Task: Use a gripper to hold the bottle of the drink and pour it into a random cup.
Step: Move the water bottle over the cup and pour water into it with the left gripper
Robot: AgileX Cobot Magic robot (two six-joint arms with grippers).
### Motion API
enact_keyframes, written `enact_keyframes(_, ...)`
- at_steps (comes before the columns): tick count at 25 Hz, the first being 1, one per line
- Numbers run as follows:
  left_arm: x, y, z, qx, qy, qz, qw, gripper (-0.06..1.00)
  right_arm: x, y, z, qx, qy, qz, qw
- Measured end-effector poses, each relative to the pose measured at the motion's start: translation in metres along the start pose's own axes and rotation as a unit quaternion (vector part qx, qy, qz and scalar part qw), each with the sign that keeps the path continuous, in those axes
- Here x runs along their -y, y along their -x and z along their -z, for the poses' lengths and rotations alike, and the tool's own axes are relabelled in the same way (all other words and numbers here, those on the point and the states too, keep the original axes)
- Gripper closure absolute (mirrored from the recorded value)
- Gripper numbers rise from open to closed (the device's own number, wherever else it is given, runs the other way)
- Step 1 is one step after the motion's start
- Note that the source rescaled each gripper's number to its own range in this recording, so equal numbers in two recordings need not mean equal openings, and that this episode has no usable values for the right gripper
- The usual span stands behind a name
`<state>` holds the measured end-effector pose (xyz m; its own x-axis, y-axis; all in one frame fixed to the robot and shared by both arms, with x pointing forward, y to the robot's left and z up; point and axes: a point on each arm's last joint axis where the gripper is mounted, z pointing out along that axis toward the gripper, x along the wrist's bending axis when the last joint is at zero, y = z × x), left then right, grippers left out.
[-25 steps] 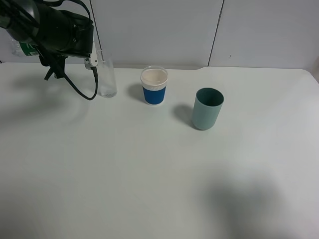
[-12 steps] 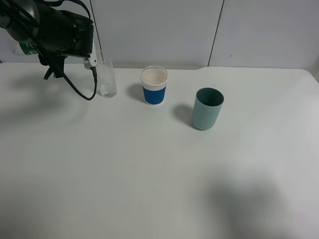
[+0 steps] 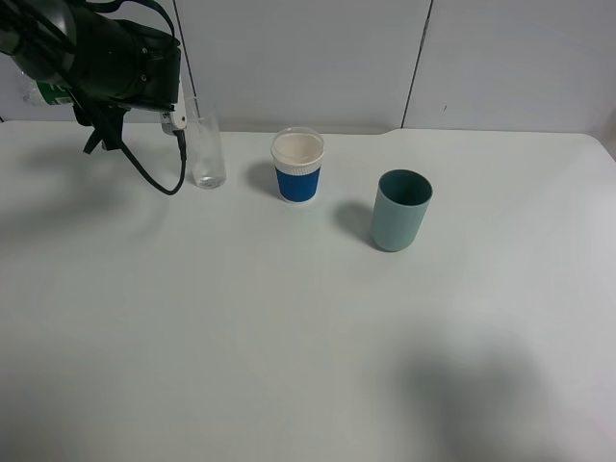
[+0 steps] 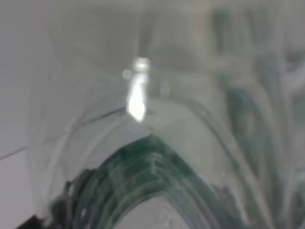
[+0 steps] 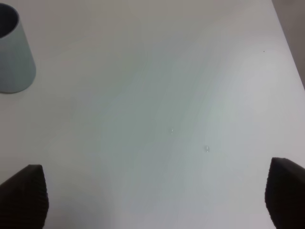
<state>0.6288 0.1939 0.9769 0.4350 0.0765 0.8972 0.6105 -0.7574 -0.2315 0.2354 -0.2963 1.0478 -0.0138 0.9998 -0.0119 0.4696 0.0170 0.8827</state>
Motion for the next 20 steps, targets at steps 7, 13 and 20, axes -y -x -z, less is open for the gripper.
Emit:
enact_keyframes(7, 0.0001, -0.0001, 0.0, -0.001, 0.0, -0.01, 1.0, 0.94, 0.0, 0.0, 0.0, 0.0, 0.0, 0.0, 1.0)
enact_keyframes(13, 0.0, -0.0004, 0.0, -0.002, 0.0, -0.012, 1.0, 0.94, 0.0, 0.0, 0.0, 0.0, 0.0, 0.0, 1.0)
enact_keyframes(20, 0.0, -0.0004, 0.0, -0.002, 0.0, -0.014, 1.0, 0.94, 0.0, 0.0, 0.0, 0.0, 0.0, 0.0, 1.0)
